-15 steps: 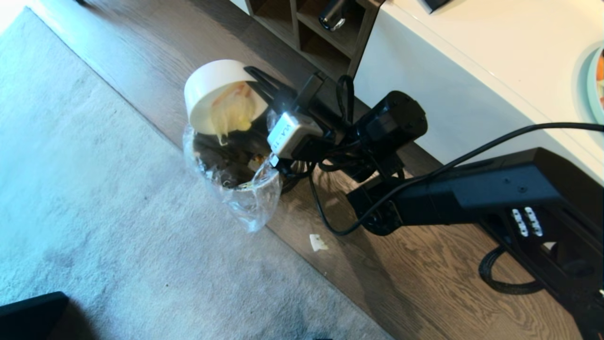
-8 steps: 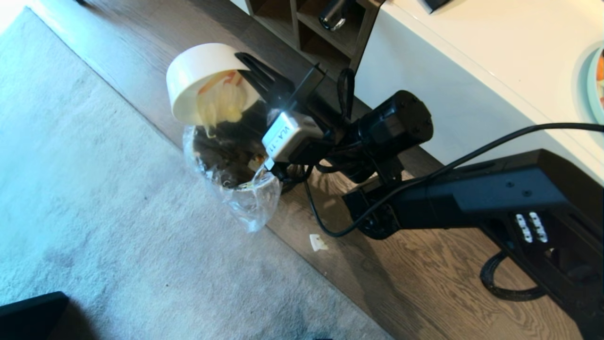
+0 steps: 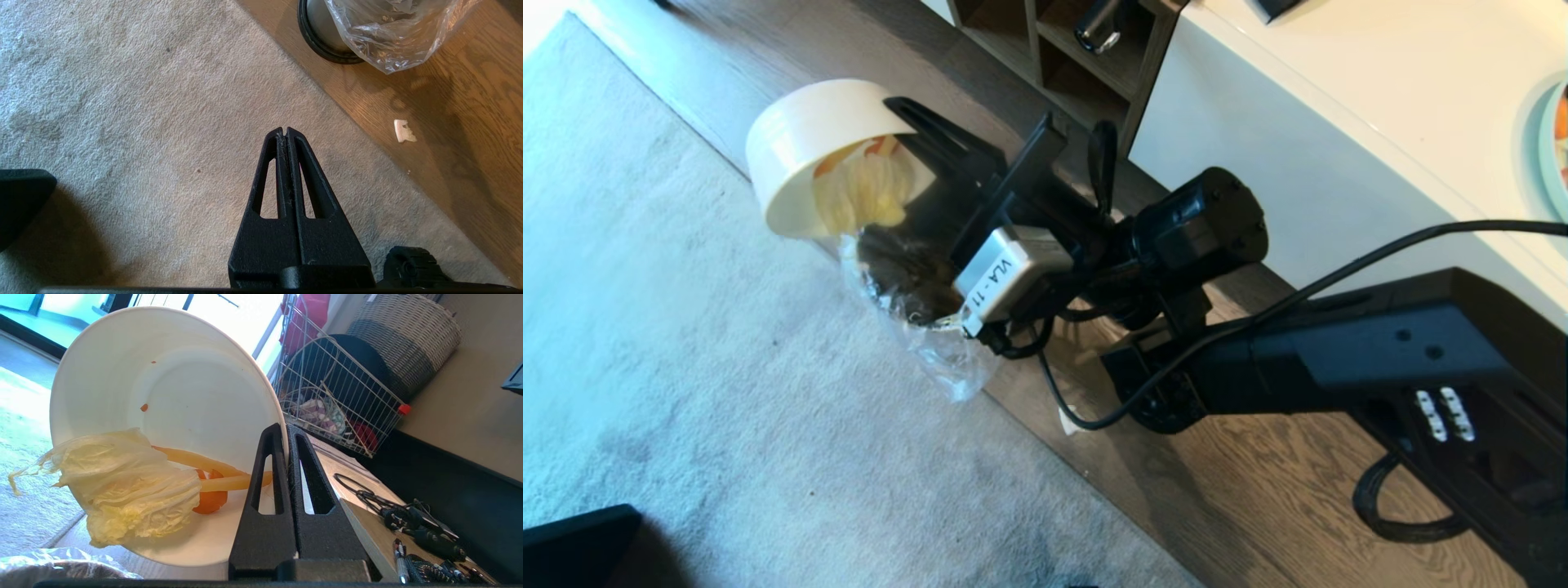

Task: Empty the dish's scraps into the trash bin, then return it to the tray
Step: Pour the leftover food from the bowl into the trash can

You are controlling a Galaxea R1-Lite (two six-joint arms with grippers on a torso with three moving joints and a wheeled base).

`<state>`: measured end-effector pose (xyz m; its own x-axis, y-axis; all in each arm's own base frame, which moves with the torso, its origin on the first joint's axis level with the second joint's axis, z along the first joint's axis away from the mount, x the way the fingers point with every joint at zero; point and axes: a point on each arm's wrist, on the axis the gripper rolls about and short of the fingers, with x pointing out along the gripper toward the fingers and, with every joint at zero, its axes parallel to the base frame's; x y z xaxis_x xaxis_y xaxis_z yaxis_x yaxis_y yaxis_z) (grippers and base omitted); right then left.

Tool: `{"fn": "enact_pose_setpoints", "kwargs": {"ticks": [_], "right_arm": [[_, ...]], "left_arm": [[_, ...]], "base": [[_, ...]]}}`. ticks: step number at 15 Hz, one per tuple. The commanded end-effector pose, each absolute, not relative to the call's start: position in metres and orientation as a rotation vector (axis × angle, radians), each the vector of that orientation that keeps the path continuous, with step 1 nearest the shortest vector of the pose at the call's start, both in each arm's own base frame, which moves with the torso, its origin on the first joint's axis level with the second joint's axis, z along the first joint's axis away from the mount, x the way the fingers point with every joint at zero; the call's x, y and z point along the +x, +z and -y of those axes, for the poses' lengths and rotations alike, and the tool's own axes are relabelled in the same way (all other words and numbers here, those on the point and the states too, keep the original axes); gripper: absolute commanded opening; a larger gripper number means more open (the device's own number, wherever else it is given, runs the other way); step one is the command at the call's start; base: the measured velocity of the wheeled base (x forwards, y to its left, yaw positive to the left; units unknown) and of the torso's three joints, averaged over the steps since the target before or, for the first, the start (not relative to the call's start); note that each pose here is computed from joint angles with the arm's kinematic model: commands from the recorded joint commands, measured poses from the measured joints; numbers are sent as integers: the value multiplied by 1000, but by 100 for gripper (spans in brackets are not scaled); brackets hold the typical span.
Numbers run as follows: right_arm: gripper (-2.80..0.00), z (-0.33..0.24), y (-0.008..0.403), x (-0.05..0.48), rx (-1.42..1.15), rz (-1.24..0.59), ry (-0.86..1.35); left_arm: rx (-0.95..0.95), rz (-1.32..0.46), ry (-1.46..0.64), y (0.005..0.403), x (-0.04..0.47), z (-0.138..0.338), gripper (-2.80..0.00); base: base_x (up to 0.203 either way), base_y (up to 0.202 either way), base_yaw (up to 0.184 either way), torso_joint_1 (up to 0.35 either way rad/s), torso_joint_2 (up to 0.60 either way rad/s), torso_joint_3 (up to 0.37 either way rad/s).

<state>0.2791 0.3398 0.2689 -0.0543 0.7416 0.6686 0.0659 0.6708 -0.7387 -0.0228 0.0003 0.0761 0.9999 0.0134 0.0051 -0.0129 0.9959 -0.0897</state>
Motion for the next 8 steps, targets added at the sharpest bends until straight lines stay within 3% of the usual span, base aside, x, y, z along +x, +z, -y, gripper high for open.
{"fn": "enact_pose_setpoints", "kwargs": {"ticks": [1,8], "right_arm": [[-280,-341,269,274,-684,1566,627],[-280,-346,281,256,-599,1626,683]], "left_arm": [[-91,7,14,76,-23,0,-280],[-91,7,14,76,-23,0,-280]], "base": [[0,0,0,0,0,0],[0,0,0,0,0,0]]}}
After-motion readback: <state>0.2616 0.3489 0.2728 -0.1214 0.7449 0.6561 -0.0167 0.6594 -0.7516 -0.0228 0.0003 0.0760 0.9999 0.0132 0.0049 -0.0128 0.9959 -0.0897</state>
